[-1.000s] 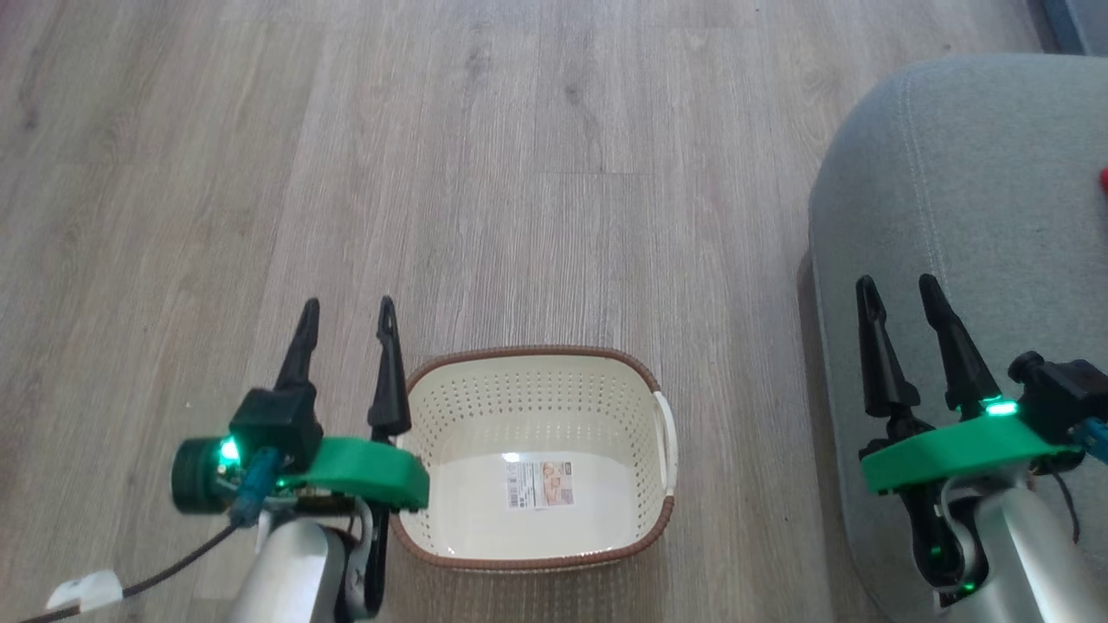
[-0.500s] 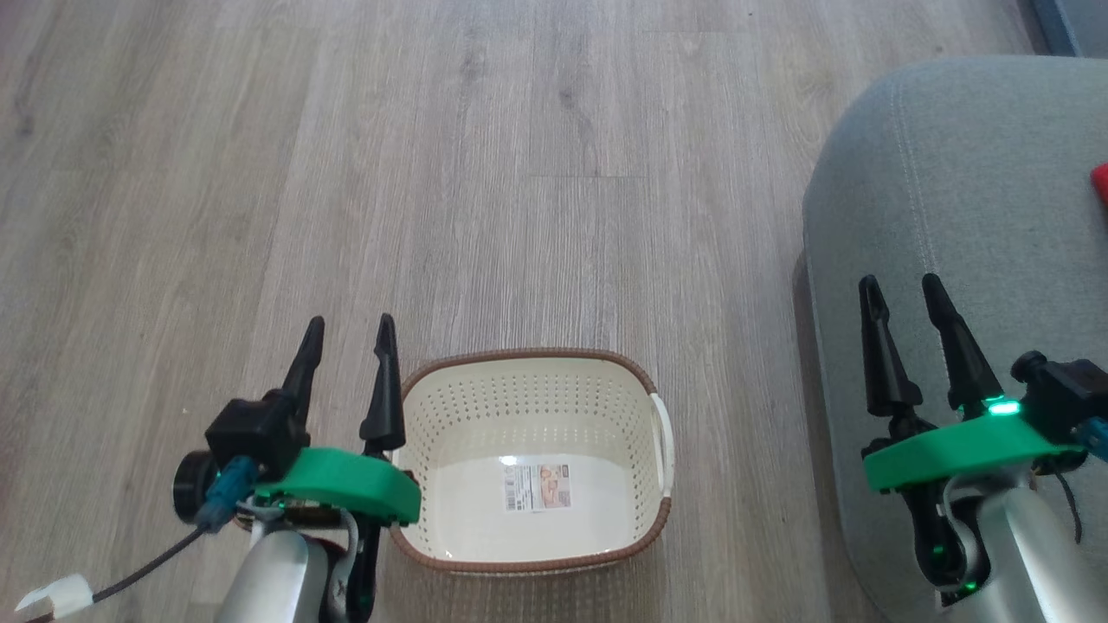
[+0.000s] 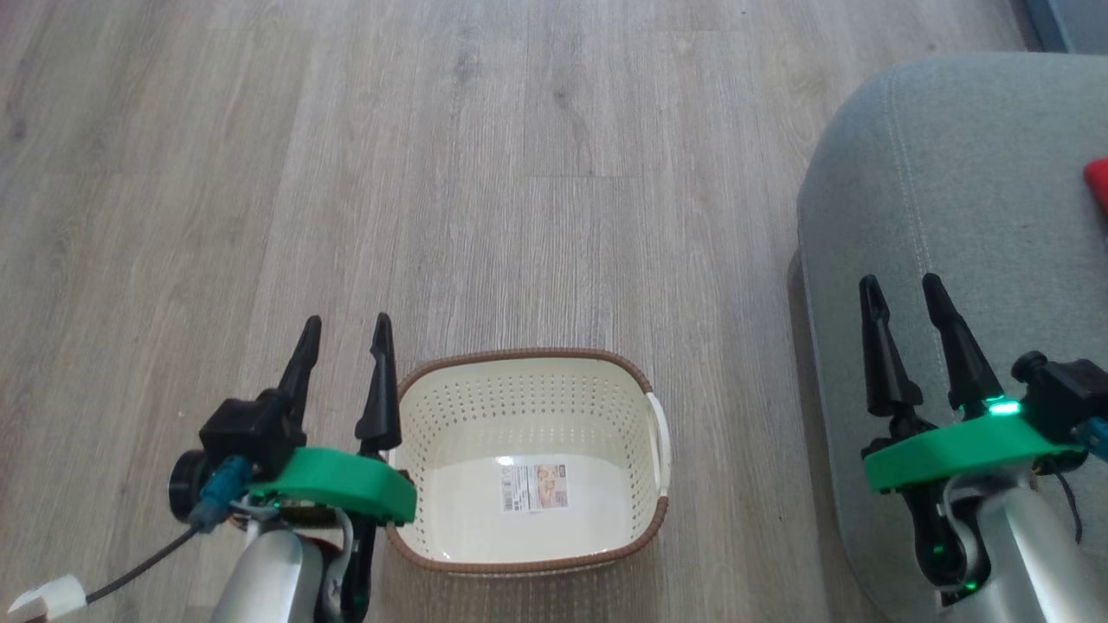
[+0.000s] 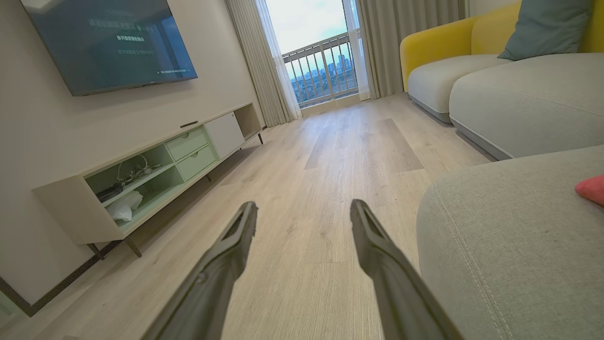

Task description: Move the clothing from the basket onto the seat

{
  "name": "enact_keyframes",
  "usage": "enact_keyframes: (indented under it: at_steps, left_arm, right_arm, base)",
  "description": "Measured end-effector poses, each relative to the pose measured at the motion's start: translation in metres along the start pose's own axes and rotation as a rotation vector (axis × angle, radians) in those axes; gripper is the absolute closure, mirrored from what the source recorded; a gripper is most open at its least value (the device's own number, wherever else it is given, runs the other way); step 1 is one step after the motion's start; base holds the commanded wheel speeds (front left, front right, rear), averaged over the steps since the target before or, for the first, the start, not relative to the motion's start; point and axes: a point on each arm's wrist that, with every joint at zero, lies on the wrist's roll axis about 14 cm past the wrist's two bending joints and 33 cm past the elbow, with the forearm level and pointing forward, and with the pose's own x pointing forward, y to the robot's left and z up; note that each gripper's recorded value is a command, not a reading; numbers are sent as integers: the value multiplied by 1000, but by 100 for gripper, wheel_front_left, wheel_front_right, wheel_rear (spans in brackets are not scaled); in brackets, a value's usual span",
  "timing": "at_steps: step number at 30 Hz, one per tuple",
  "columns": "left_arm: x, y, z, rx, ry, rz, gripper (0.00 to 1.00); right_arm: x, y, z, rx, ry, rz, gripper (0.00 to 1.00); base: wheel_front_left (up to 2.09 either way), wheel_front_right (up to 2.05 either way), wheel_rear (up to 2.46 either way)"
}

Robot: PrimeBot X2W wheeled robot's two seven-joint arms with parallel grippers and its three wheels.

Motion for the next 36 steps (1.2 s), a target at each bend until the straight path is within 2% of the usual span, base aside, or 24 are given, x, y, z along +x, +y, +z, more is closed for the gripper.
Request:
enact_keyframes:
  at_steps: [12, 13, 19, 36]
  left_arm:
    - [1, -2, 3, -7, -10, -10, 0]
    - [1, -2, 3, -7, -10, -10, 100]
    - [-18, 10, -35, -10, 116, 28, 100]
    - [-21, 15, -44, -194, 171, 60, 100]
  right_arm:
    - [-1, -1, -1, 0, 4, -2, 0]
    - [-1, -1, -2, 0, 7, -3, 100]
    - [-21, -15, -35, 17, 116, -56, 100]
    - [-24, -22, -34, 179, 118, -120, 100]
  base:
    - [0, 0, 0]
    - [0, 0, 0]
    - [0, 0, 0]
    - [0, 0, 0]
